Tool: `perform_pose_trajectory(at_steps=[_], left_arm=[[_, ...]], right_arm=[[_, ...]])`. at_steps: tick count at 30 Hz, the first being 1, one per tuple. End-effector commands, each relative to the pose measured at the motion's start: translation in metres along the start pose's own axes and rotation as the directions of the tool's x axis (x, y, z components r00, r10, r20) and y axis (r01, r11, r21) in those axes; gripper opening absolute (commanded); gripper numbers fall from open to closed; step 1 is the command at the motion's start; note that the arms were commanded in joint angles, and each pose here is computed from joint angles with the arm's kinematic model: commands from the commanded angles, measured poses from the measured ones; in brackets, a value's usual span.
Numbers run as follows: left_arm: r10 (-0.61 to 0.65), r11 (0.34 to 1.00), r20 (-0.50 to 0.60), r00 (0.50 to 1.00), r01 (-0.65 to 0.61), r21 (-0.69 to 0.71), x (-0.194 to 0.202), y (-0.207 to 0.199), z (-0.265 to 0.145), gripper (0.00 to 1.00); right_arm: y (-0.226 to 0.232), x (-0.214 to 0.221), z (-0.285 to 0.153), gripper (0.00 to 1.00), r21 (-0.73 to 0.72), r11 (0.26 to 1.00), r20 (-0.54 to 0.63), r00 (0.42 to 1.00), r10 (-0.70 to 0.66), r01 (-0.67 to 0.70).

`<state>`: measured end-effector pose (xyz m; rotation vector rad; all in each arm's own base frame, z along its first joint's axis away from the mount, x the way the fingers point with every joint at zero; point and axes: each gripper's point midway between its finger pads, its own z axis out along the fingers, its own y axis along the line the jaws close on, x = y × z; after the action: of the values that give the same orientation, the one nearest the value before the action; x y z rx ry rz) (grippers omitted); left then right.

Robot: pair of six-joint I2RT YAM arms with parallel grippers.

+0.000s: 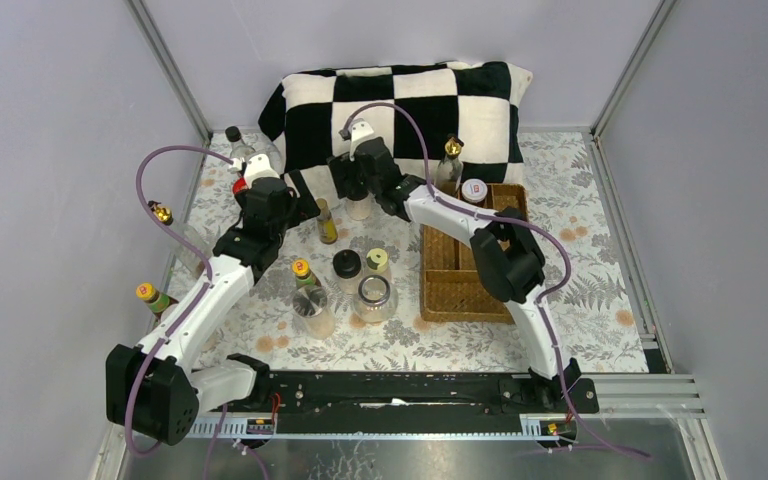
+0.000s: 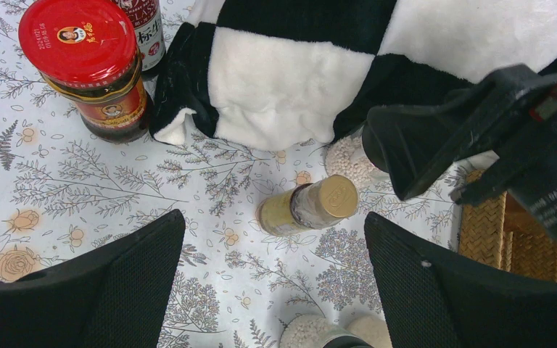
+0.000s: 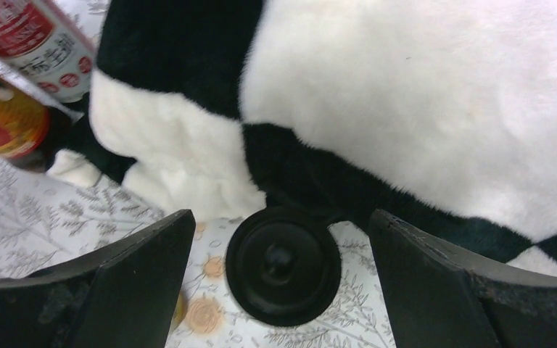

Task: Organize the condiment bottles
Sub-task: Pick up the bottle from the center of the board.

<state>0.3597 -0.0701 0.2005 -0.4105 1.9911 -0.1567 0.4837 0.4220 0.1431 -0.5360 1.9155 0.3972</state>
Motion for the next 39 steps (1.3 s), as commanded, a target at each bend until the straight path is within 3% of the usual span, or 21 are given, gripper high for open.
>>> perform_pose_trajectory(at_steps=[1,13,27,37,39], left_arm=[[0.003,1.0,0.02,1.0,-0.003,0.009,-0.007,0.0,-0.003,0.97],[-0.004,1.0,0.024,1.0,0.004,0.01,-0.007,0.002,-0.007,0.97],[0.0,1.0,0.012,1.0,0.0,0.007,0.0,0.003,-0.002,0.97],[0.0,1.0,0.009,1.0,0.0,0.017,-0.001,0.001,-0.002,0.97],[0.002,1.0,0.008,1.0,-0.002,0.017,-0.001,0.0,-0.001,0.97]], right_arm=[[-0.025,-0.003,0.017,0.96,0.045,0.997,-0.004,0.998,0.057,-0.057],[-0.008,0.036,0.011,0.99,-0.058,0.997,-0.066,0.996,0.054,-0.058],[0.006,0.01,-0.022,0.99,-0.112,0.994,0.034,0.999,0.015,-0.011],[0.017,0.01,0.003,0.94,-0.14,0.99,0.029,0.999,0.017,-0.013],[0.019,0.006,0.007,0.88,-0.143,0.99,0.031,0.999,0.016,-0.012]])
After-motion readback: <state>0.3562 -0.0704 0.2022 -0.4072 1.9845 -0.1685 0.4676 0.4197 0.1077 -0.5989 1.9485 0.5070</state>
